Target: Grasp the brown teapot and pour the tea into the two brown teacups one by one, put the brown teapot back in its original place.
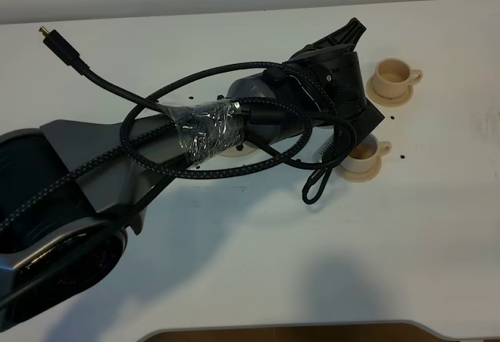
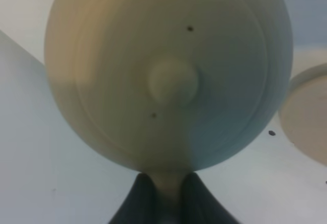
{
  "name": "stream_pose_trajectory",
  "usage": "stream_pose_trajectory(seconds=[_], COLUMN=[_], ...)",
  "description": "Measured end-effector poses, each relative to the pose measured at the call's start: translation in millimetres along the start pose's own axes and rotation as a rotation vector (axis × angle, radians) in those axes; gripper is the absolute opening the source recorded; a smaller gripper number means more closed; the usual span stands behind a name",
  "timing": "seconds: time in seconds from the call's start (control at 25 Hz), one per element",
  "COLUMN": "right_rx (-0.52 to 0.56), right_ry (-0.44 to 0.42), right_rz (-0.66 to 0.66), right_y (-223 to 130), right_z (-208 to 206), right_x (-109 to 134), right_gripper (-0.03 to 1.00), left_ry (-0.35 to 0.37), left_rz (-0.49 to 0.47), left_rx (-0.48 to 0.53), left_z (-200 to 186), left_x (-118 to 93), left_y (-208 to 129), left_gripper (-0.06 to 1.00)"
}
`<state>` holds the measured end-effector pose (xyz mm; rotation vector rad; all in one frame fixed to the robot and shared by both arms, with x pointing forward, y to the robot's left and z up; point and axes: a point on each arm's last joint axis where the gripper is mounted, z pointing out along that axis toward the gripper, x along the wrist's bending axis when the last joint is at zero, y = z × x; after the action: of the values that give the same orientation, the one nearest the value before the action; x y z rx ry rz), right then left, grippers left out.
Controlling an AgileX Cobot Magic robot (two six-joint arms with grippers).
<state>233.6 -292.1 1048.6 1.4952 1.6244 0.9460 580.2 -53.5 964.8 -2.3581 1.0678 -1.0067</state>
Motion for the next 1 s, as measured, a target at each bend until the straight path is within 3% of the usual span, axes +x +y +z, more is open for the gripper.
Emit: stream_pose_trajectory(seconds=[1.0], right_rx=[0.0], right_ry=[0.0], right_rz=[0.0], right_y=[0.0], right_z=[0.0], right_x=[0.0], right_gripper=[0.44], left_ry=[0.065], left_rz=[0.138], left_rx=[0.006], left_z=[-1.1], left_x=[5.9], left_y=[5.2], left_gripper=[0.13])
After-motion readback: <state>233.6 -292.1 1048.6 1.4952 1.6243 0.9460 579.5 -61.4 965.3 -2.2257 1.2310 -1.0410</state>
